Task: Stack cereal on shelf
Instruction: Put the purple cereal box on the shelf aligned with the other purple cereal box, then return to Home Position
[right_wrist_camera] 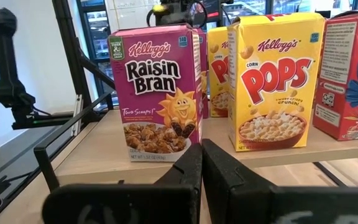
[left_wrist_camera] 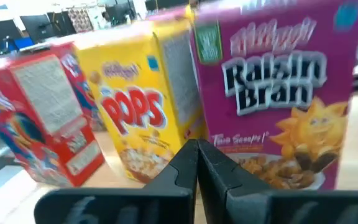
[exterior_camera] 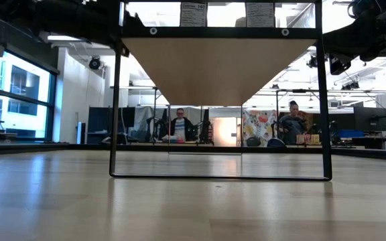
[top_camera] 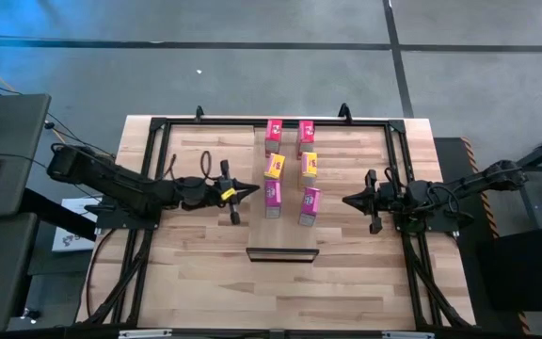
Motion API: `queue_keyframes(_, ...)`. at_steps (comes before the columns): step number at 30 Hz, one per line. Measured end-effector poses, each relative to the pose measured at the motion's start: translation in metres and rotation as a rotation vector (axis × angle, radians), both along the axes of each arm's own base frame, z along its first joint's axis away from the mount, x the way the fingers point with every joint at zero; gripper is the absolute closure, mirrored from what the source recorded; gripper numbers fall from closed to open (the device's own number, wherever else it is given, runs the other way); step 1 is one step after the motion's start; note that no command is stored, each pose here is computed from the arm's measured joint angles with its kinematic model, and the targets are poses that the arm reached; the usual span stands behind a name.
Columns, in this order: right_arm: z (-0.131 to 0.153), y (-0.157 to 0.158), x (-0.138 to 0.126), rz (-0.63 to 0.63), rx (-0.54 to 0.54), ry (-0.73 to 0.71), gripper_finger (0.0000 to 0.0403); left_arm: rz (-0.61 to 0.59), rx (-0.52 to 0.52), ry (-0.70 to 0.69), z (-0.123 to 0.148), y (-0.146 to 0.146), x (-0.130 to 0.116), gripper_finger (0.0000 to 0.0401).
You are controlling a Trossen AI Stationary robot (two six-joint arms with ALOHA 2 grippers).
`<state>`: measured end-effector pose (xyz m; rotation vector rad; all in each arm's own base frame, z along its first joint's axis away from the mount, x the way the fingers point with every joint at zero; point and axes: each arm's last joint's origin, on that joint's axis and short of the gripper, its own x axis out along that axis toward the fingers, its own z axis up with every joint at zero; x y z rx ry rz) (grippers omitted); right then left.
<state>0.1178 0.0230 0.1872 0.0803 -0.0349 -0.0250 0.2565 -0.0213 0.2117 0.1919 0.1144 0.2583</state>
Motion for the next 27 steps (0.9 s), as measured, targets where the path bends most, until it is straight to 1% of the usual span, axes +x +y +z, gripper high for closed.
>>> queue_keyframes(5, 0.0, 0.0, 0.0, 0.003, -0.001, 0.003, 0.0403, -0.04, -0.017, -0.07, 0.013, 0.0, -0.026, 0.0401)
queue_keyframes(8, -0.001, 0.0, 0.0, 0.004, -0.002, 0.006, 0.0403, -0.062, -0.016, -0.122, 0.015, 0.0, -0.049, 0.0401)
queue_keyframes(14, -0.001, 0.0, 0.0, 0.007, -0.002, 0.005, 0.0403, -0.068, -0.02, -0.214, 0.006, 0.005, -0.092, 0.0401)
queue_keyframes(20, 0.0, 0.0, 0.0, -0.018, -0.008, 0.001, 0.0403, -0.157, 0.004, -0.29, -0.003, 0.007, -0.118, 0.0401)
queue_keyframes(24, 0.0, -0.001, 0.0, -0.031, 0.002, 0.001, 0.0403, -0.224, 0.07, -0.233, -0.015, 0.006, -0.126, 0.0401)
queue_keyframes(27, 0.0, -0.001, 0.0, -0.028, 0.027, 0.0, 0.0403, -0.247, 0.076, -0.182, -0.019, 0.007, -0.131, 0.0401)
